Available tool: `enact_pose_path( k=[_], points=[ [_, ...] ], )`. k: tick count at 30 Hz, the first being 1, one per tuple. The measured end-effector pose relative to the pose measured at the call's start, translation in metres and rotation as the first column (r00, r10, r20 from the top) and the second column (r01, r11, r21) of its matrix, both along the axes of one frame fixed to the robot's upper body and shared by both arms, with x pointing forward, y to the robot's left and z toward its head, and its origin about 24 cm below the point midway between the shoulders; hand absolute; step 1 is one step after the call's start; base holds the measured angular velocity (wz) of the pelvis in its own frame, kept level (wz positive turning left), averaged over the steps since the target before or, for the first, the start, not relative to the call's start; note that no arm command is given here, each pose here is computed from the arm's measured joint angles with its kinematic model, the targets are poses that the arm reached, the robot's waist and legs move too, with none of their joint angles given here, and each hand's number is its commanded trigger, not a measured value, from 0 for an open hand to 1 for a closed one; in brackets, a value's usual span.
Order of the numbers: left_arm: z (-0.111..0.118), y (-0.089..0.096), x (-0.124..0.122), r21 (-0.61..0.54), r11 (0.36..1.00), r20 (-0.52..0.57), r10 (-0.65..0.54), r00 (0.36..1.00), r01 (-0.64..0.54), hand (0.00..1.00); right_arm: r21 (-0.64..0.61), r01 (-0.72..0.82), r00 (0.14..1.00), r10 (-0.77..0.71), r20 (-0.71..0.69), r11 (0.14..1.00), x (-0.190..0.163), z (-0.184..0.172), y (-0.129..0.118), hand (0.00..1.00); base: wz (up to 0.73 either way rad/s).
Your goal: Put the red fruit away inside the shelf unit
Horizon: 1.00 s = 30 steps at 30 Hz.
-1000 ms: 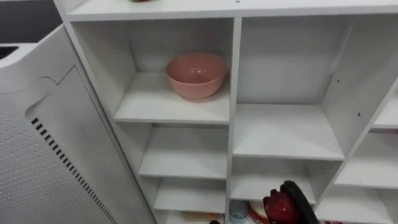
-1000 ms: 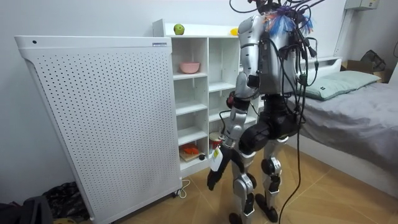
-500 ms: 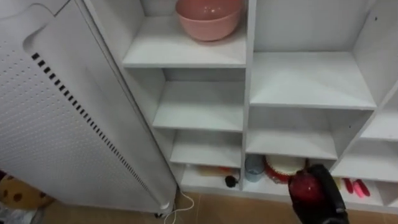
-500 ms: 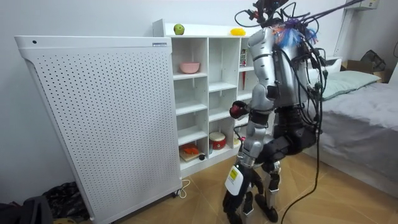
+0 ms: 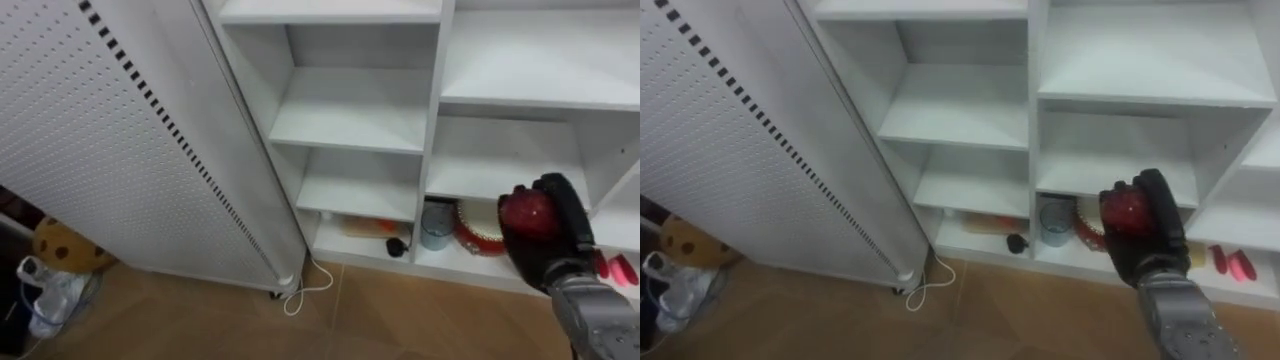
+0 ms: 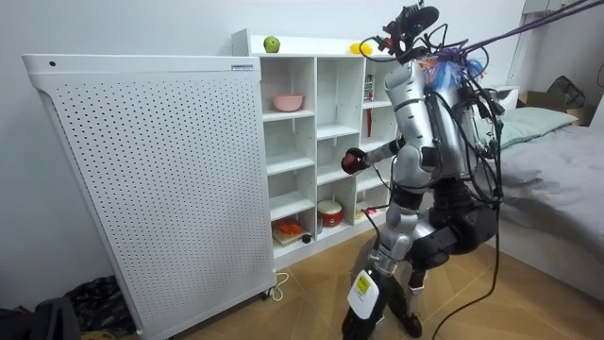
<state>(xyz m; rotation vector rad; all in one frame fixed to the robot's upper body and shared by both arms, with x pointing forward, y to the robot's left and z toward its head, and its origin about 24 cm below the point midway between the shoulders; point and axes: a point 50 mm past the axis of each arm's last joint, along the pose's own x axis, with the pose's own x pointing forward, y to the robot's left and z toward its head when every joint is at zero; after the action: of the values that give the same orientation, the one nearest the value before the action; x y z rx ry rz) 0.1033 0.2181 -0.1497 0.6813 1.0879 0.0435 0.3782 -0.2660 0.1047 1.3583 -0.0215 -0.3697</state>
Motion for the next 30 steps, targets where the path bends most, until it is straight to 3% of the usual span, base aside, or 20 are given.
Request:
enact_pose_path(
  k=[9,10,11,30],
  points=[
    [0.003,0.002,0.003,0.013,0.999,0.02,-0.033,0.999,0.032,0.0,-0.014,0.015,1.0,-0.015,0.011,1.0,0.011,0.032,0.0,0.97,0.05],
    [0.004,0.003,0.003,0.014,0.999,0.027,-0.035,0.999,0.035,0.0,-0.011,0.024,1.0,-0.024,0.005,1.0,0.011,0.033,0.0,0.64,0.0],
    [0.004,0.004,0.003,0.015,0.999,0.032,-0.036,0.999,0.036,0.0,-0.009,0.037,0.999,-0.037,-0.002,0.999,0.011,0.034,-0.001,0.0,0.0],
    [0.004,0.014,-0.019,0.056,0.998,0.033,-0.023,0.999,0.021,0.0,0.012,0.127,0.991,-0.126,-0.043,0.992,0.011,0.068,0.0,0.0,-0.01]
  ],
)
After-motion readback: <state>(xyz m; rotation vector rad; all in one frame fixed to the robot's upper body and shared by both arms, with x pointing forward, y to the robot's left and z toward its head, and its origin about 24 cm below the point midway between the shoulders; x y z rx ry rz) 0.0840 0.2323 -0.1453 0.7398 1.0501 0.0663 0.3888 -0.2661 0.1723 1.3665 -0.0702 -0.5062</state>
